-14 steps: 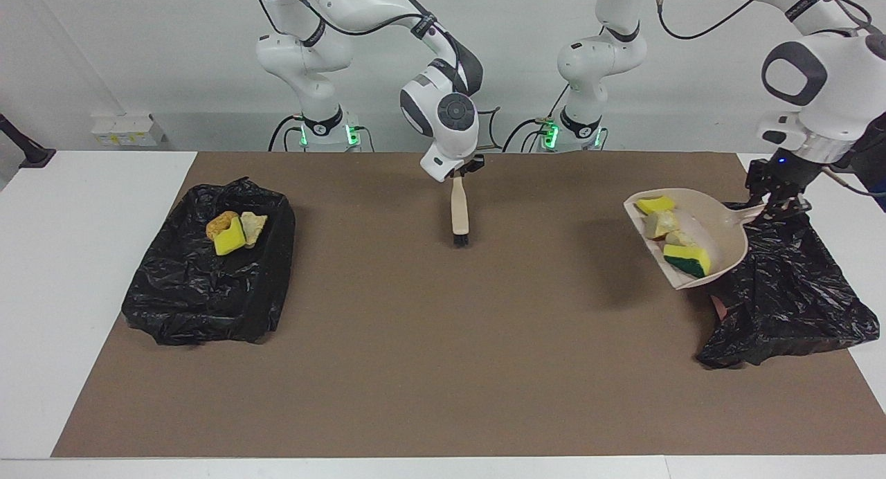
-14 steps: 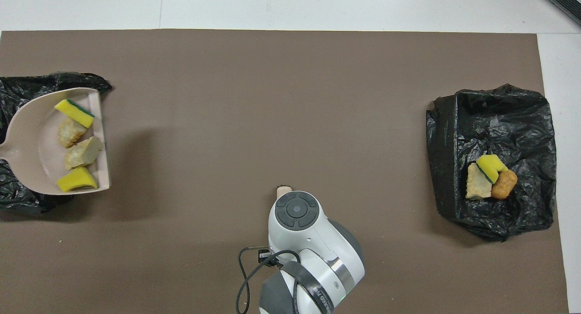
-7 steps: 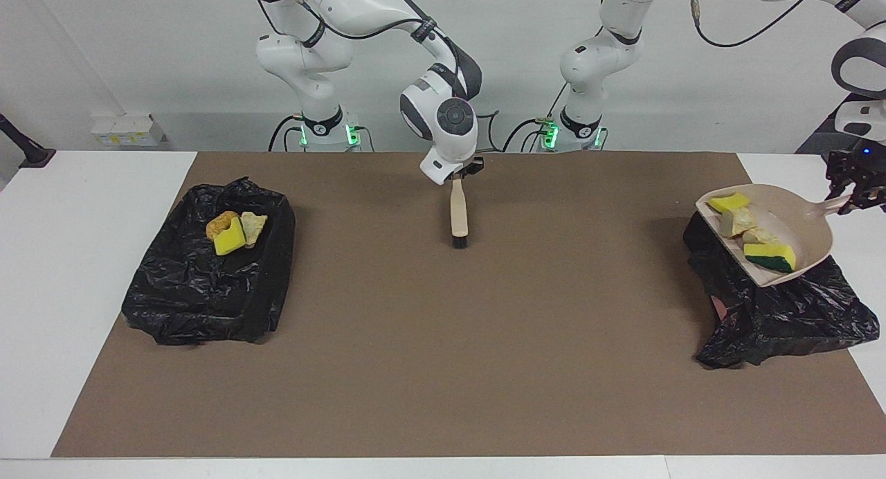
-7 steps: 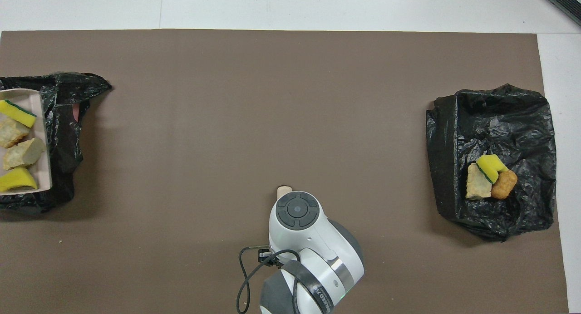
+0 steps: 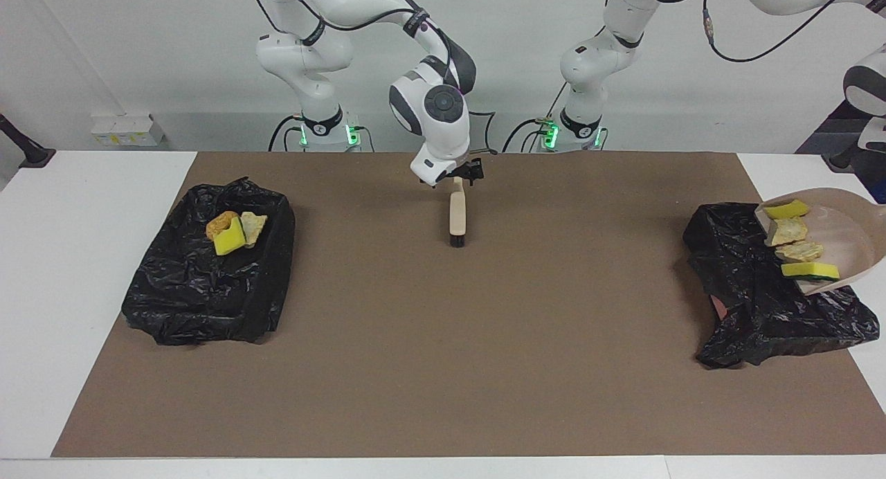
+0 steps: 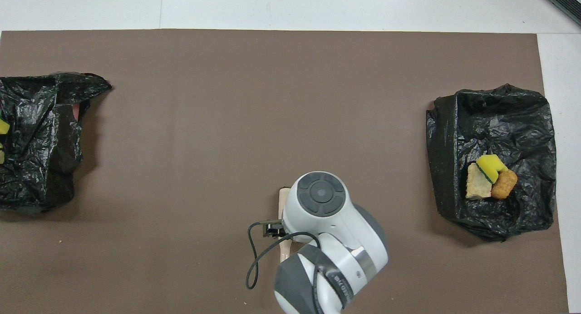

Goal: Sweep and dump trash in bin
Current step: 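Set the brush down at table center with the right gripper and withdraw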

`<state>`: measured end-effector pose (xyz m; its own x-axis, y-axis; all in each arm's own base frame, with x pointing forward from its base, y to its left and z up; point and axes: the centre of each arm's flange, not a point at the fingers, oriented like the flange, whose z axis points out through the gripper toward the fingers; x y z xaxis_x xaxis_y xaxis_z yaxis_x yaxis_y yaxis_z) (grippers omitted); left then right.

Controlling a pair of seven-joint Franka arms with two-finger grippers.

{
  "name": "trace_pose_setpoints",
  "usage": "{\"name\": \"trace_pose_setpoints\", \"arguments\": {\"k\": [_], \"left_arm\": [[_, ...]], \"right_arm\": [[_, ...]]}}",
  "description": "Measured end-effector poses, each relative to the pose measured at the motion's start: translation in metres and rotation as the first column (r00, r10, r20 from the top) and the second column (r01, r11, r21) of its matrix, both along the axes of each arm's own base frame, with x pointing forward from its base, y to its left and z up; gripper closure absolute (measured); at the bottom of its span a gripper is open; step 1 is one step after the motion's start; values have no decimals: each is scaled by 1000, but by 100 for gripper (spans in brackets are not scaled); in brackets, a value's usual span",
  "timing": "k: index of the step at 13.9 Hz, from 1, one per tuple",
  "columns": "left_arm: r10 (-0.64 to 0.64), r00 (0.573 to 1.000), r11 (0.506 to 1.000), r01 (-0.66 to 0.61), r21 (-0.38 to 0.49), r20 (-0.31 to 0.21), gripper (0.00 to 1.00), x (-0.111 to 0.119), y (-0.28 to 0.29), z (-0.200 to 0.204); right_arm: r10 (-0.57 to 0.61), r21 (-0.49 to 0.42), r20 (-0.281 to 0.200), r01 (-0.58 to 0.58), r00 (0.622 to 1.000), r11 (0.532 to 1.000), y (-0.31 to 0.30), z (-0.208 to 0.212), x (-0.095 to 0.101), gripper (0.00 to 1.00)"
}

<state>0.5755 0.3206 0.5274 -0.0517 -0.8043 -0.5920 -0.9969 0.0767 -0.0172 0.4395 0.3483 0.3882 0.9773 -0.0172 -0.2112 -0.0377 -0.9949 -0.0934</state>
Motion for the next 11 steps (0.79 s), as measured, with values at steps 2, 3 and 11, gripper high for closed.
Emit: {"name": "trace_pose_setpoints", "arguments": {"k": [2,3,11], "left_arm": [[28,999,995,-26,101,-19,68,-5,-2,-7],[31,999,989,-28,144,-18,68,-5,-10,-8],[31,1000,939,-30,344,4,68,-1,-57,46]], "right_arm": [[-29,16,88,27,996,999,-49,35,36,0],[-19,4,133,18,991,1000,-78,47,54,0],[91,-92,247,-70,965,993,-298,138,133,0]]}}
